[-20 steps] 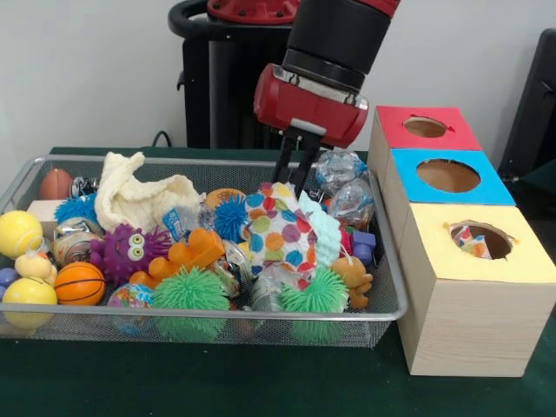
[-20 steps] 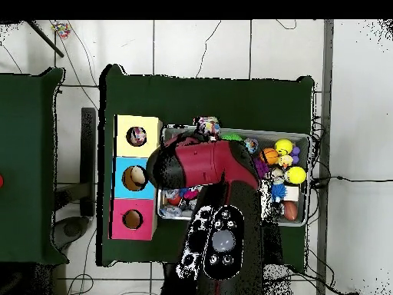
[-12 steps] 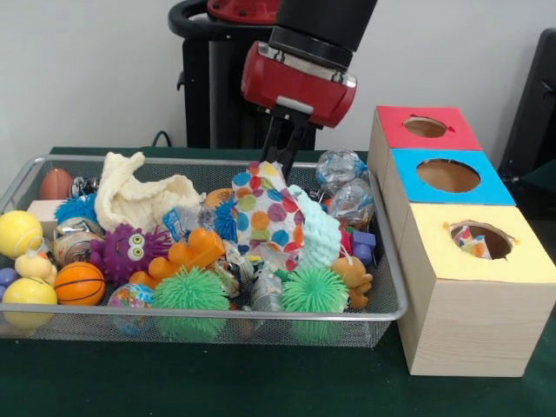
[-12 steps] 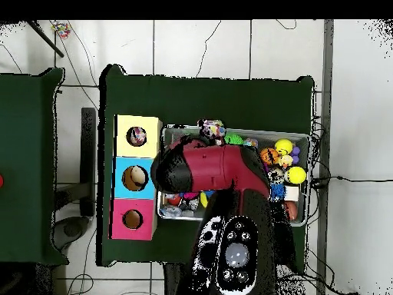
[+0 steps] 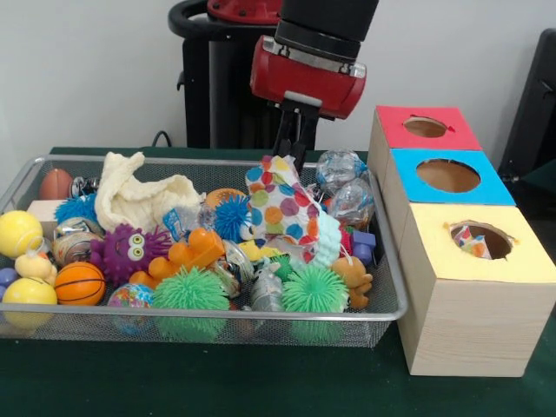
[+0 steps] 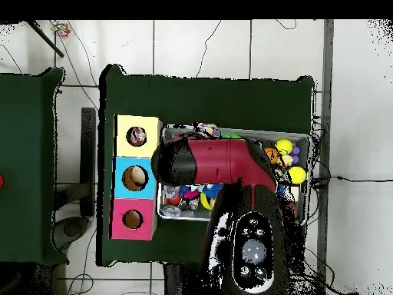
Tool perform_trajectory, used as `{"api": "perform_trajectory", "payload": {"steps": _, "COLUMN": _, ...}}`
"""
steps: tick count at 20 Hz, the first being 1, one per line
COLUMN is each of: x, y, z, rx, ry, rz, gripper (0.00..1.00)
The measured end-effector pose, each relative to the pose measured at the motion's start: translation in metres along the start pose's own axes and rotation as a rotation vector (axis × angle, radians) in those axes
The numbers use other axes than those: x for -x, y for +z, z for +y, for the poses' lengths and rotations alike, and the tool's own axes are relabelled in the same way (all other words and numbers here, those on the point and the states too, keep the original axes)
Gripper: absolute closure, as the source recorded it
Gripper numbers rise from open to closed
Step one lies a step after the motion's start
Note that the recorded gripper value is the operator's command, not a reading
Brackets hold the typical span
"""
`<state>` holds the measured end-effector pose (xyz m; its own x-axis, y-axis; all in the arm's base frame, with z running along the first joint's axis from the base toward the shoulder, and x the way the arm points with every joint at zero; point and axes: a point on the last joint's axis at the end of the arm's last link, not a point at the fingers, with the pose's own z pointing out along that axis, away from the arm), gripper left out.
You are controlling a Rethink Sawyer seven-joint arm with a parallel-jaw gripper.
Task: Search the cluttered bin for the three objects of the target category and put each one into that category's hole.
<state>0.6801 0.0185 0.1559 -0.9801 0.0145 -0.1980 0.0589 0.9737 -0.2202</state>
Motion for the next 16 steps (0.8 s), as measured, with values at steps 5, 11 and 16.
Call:
{"api": "perform_trajectory", "payload": {"steps": 5, "x": 0.004, "y": 0.002, "z": 0.009, "rx": 0.060, "ry": 0.027, "rz": 0.025, "gripper": 1.00}}
{"api": "perform_trajectory", "payload": {"steps": 11, "x": 0.010, "y": 0.003, "z": 0.022, "rx": 0.111, "ry": 0.031, "rz": 0.028, "gripper": 1.00}}
{"api": "perform_trajectory", "payload": {"steps": 16, "x": 0.011, "y": 0.001, "z": 0.034, "rx": 0.132, "ry": 0.019, "rz": 0.026, "gripper": 1.00}}
